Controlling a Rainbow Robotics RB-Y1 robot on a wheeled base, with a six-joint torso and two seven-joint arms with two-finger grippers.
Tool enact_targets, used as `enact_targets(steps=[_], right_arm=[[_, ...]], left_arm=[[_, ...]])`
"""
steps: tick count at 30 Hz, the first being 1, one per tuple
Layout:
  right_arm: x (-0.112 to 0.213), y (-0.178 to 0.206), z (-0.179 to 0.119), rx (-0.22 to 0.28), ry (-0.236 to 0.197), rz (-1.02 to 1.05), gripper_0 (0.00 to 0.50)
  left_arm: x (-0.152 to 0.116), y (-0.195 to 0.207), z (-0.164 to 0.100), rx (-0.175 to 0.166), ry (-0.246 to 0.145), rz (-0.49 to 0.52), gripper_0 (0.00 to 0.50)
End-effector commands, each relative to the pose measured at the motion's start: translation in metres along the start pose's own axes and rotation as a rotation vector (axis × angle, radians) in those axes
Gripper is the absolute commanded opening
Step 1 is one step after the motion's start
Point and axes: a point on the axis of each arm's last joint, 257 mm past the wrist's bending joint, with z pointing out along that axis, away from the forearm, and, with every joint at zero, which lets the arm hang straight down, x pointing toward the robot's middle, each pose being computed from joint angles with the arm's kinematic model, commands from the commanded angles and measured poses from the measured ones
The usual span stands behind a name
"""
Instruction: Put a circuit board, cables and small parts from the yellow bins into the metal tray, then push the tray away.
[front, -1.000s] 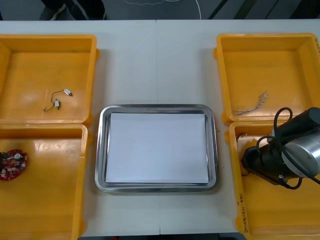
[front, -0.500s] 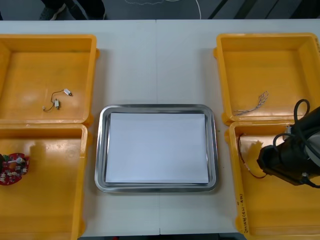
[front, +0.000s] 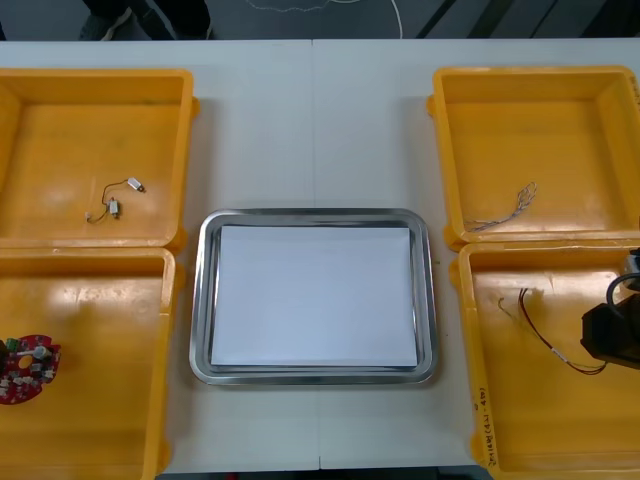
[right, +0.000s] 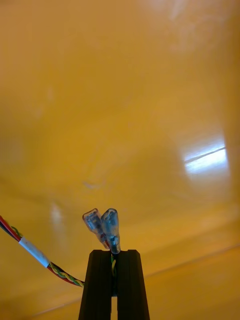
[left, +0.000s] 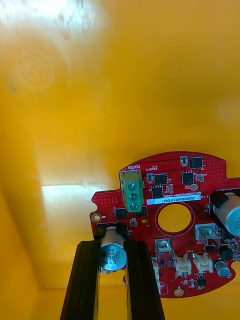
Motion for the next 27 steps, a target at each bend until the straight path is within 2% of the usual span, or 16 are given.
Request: enact_targets(steps=[1,5,8,11,13,16,18,19,21,22,23,24,25,26,27], right_arm=[[0.000,-0.030,-0.005,0.005,-0.042,-0.006,0.000],[0.002,-0.032,0.001,-0.019,-0.062,-0.015,0.000],[0.006,-0.026,0.009,-0.057,-0.080,-0.002,0.000],[0.010,-0.024,0.015,-0.069,-0.073,0.011,0.000],[0.018,-0.022,0.028,-0.083,-0.045,0.034,0.000],[0.019,-0.021,0.036,-0.096,-0.041,0.047,0.000],[0.019,-0.022,0.040,-0.098,-0.042,0.052,0.000],[0.018,-0.022,0.041,-0.100,-0.045,0.053,0.000],[0.019,-0.023,0.042,-0.098,-0.042,0.056,0.000],[0.019,-0.022,0.042,-0.100,-0.041,0.055,0.000],[0.019,-0.022,0.042,-0.099,-0.042,0.056,0.000],[0.019,-0.023,0.042,-0.098,-0.041,0.053,0.000],[0.019,-0.023,0.042,-0.098,-0.041,0.053,0.000],[0.019,-0.022,0.042,-0.099,-0.042,0.047,0.000],[0.019,-0.022,0.042,-0.099,-0.041,0.047,0.053]], left_arm=[[0.010,-0.017,0.010,0.021,0.001,-0.039,0.000],[0.009,-0.023,0.013,0.036,-0.006,-0.044,0.000],[0.008,-0.029,0.019,0.045,-0.024,-0.061,0.000],[0.009,-0.029,0.022,0.036,-0.026,-0.068,0.000],[0.009,-0.032,0.024,0.042,-0.027,-0.074,0.000],[0.009,-0.033,0.025,0.043,-0.030,-0.079,0.002],[0.010,-0.032,0.026,0.040,-0.028,-0.077,0.028],[0.009,-0.033,0.026,0.040,-0.030,-0.077,0.058],[0.010,-0.032,0.026,0.037,-0.028,-0.077,0.148],[0.009,-0.031,0.026,0.035,-0.030,-0.075,0.230],[0.008,-0.031,0.026,0.035,-0.033,-0.076,0.290],[0.008,-0.031,0.027,0.033,-0.036,-0.076,0.377],[0.008,-0.031,0.027,0.033,-0.036,-0.076,0.377],[0.007,-0.030,0.027,0.028,-0.039,-0.072,0.472],[0.007,-0.030,0.026,0.027,-0.040,-0.074,0.498]])
